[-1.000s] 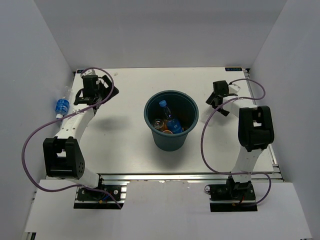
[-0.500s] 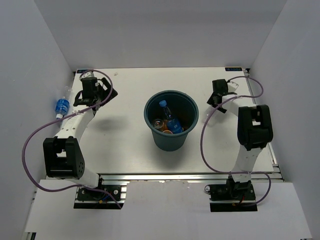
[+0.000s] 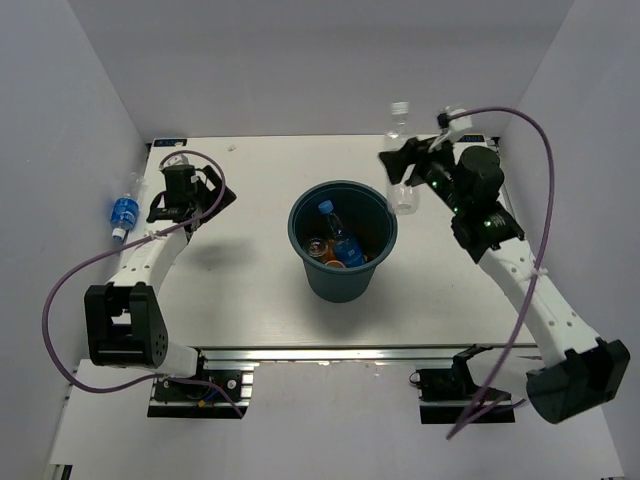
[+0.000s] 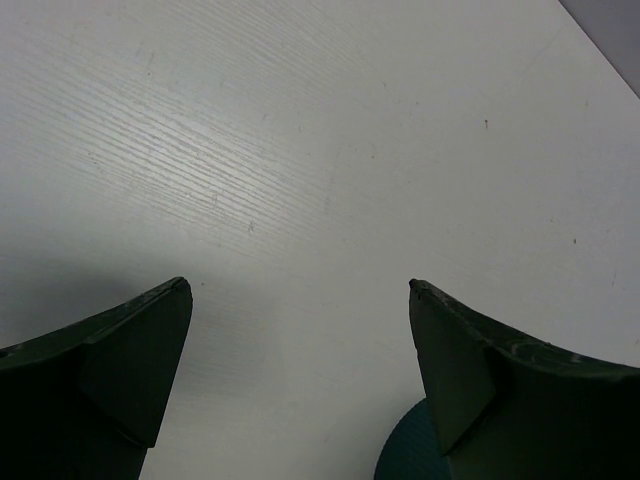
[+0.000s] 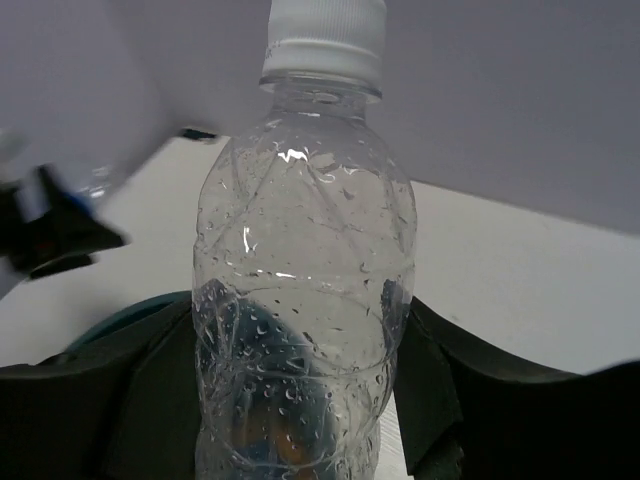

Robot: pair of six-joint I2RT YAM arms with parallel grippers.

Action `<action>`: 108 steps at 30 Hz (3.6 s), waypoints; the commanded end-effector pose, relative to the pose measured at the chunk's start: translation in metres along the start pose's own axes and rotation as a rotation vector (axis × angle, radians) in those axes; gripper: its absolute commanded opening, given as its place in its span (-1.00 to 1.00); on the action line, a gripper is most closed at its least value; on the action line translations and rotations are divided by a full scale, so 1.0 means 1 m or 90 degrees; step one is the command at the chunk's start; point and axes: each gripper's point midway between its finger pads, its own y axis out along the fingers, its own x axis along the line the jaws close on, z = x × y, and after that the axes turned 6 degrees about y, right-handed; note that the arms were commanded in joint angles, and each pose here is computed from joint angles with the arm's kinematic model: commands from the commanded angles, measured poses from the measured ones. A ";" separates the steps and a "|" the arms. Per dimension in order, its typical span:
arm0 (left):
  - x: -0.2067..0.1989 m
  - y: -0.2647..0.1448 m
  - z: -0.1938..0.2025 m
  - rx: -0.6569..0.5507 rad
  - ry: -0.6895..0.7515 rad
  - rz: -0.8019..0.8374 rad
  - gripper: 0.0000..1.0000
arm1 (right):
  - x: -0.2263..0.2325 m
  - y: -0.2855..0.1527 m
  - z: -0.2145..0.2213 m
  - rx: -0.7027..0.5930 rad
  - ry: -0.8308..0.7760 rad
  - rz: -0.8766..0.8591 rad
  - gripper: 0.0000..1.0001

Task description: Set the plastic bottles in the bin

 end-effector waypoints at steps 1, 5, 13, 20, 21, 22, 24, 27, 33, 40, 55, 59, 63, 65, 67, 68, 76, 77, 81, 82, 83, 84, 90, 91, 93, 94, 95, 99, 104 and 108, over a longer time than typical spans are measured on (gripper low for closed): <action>-0.012 -0.016 -0.012 -0.028 0.000 0.043 0.96 | 0.086 -0.021 0.006 0.000 -0.096 -0.241 -0.01; -0.008 -0.015 -0.009 -0.024 0.005 0.034 0.96 | 0.138 -0.040 0.026 0.006 -0.109 -0.378 0.06; 0.005 -0.014 -0.012 -0.026 0.007 -0.020 0.96 | 0.144 -0.038 0.067 0.056 -0.167 -0.410 0.48; 0.007 -0.014 -0.041 -0.056 0.025 -0.062 0.96 | 0.144 -0.040 0.066 0.065 -0.168 -0.406 0.79; 0.001 -0.014 -0.055 -0.070 0.030 -0.060 0.96 | 0.143 -0.039 0.064 0.065 -0.167 -0.398 0.79; 0.000 -0.015 -0.061 -0.074 0.038 -0.065 0.96 | 0.143 -0.038 0.058 0.058 -0.167 -0.393 0.79; -0.008 -0.017 -0.085 -0.103 0.083 -0.061 0.96 | 0.137 -0.033 0.055 0.060 -0.154 -0.357 0.79; -0.004 -0.012 -0.116 -0.140 0.136 -0.097 0.96 | 0.117 -0.023 0.039 0.042 -0.123 -0.259 0.79; 0.059 0.003 -0.145 -0.123 0.229 -0.236 0.96 | 0.077 -0.031 0.013 0.015 -0.072 -0.193 0.79; 0.168 0.018 -0.154 -0.097 0.253 -0.531 0.96 | -0.029 -0.048 0.003 -0.027 -0.016 -0.035 0.79; 0.234 0.073 -0.149 -0.029 0.384 -0.653 0.97 | -0.084 -0.055 0.014 -0.026 0.021 0.072 0.79; 0.247 0.080 -0.146 -0.013 0.399 -0.670 0.96 | -0.098 -0.057 0.017 -0.023 0.033 0.120 0.79; 0.249 0.095 -0.142 0.001 0.410 -0.653 0.96 | -0.100 -0.057 0.017 -0.025 0.034 0.130 0.79; 0.248 0.099 -0.145 0.002 0.416 -0.648 0.96 | -0.104 -0.057 0.017 -0.027 0.034 0.144 0.79; 0.249 0.099 -0.148 0.003 0.424 -0.654 0.96 | -0.110 -0.057 0.018 -0.027 0.034 0.160 0.79; 0.250 0.096 -0.151 0.001 0.429 -0.669 0.96 | -0.113 -0.056 0.020 -0.024 0.036 0.170 0.79; 0.262 0.114 -0.149 0.020 0.450 -0.689 0.96 | -0.128 -0.056 0.019 -0.019 0.038 0.219 0.79; 0.262 0.116 -0.149 0.020 0.450 -0.688 0.96 | -0.129 -0.057 0.018 -0.022 0.038 0.224 0.79; 0.274 0.128 -0.145 0.030 0.446 -0.678 0.96 | -0.135 -0.062 0.015 -0.038 0.047 0.254 0.79; 0.275 0.127 -0.148 0.027 0.440 -0.679 0.96 | -0.137 -0.062 0.015 -0.040 0.050 0.261 0.79; 0.282 0.131 -0.141 0.039 0.440 -0.681 0.96 | -0.139 -0.064 0.014 -0.045 0.051 0.272 0.79; 0.283 0.131 -0.141 0.040 0.437 -0.684 0.96 | -0.141 -0.064 0.014 -0.045 0.053 0.277 0.79; 0.294 0.141 -0.129 0.057 0.419 -0.687 0.96 | -0.142 -0.069 0.012 -0.053 0.060 0.289 0.79; 0.294 0.143 -0.127 0.060 0.416 -0.680 0.94 | -0.142 -0.070 0.013 -0.053 0.062 0.291 0.79; 0.292 0.145 -0.127 0.063 0.407 -0.673 0.70 | -0.142 -0.072 0.014 -0.058 0.063 0.294 0.79; 0.291 0.145 -0.126 0.059 0.396 -0.669 0.59 | -0.143 -0.073 0.014 -0.059 0.063 0.296 0.79; 0.289 0.145 -0.128 0.055 0.393 -0.662 0.38 | -0.144 -0.074 0.014 -0.060 0.063 0.301 0.79; 0.276 0.134 -0.141 0.037 0.367 -0.644 -0.10 | -0.143 -0.078 0.012 -0.071 0.065 0.306 0.79; 0.242 0.106 -0.169 -0.025 0.312 -0.576 -0.29 | -0.135 -0.080 0.021 -0.068 0.093 0.278 0.79; 0.203 0.079 -0.195 -0.080 0.282 -0.507 -0.28 | -0.127 -0.082 0.040 -0.051 0.117 0.246 0.79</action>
